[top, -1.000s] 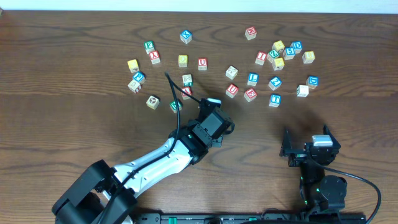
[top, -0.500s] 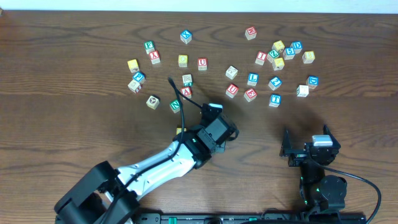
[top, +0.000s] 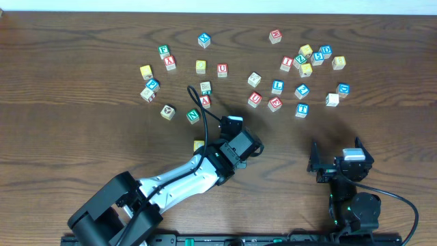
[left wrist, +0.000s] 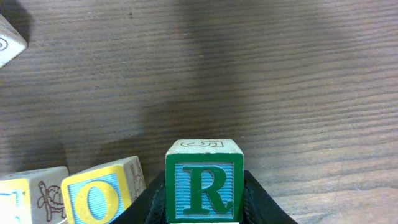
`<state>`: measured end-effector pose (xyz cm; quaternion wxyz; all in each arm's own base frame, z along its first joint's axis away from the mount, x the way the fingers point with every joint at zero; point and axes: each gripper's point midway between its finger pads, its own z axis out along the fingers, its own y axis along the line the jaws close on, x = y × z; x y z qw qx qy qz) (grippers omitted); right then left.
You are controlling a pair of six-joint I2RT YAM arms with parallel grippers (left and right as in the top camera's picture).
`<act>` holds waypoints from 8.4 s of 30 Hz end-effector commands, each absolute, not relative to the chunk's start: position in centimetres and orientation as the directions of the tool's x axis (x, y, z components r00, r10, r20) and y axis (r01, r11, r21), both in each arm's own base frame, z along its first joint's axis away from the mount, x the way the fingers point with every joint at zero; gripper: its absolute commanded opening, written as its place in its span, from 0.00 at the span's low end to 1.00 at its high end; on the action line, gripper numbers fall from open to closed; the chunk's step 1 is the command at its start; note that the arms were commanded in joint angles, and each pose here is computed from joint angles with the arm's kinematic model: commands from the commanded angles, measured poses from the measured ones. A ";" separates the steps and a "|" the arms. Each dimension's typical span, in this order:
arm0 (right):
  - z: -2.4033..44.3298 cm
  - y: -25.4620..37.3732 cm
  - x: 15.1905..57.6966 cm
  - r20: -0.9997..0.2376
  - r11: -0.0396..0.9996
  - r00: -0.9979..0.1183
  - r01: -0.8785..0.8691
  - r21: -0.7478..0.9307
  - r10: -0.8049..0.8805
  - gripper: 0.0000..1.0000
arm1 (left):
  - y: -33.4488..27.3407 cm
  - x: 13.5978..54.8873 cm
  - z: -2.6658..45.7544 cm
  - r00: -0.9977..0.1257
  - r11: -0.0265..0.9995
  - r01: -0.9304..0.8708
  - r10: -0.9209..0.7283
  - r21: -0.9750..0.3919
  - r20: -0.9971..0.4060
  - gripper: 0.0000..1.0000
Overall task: Spell out CORL
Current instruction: 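Lower the R block right of the O block and open, then raise the left gripper and swing the left arm back to the left side, then swing the right gripper out over the blue L block, then lower the right gripper around the blue L block and close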
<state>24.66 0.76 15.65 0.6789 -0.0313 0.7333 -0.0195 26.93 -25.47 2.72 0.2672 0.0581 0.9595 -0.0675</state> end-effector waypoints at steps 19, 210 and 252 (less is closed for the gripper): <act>15.6 0.7 24.6 -0.994 0.997 -0.077 -0.018 -0.072 -0.073 0.99 | -24.7 27.0 0.3 -0.865 0.994 0.100 0.061 -0.052 -0.498 0.15; 11.6 14.8 43.1 -0.445 0.975 -0.894 -0.146 0.168 -0.057 0.99 | -7.6 28.1 12.5 -0.853 0.956 0.210 0.078 -0.202 -0.516 0.98; 4.2 11.1 46.3 -0.436 0.923 -0.833 0.384 -0.014 0.340 0.80 | -7.6 28.1 12.5 -0.853 0.956 0.210 0.078 -0.202 -0.516 0.98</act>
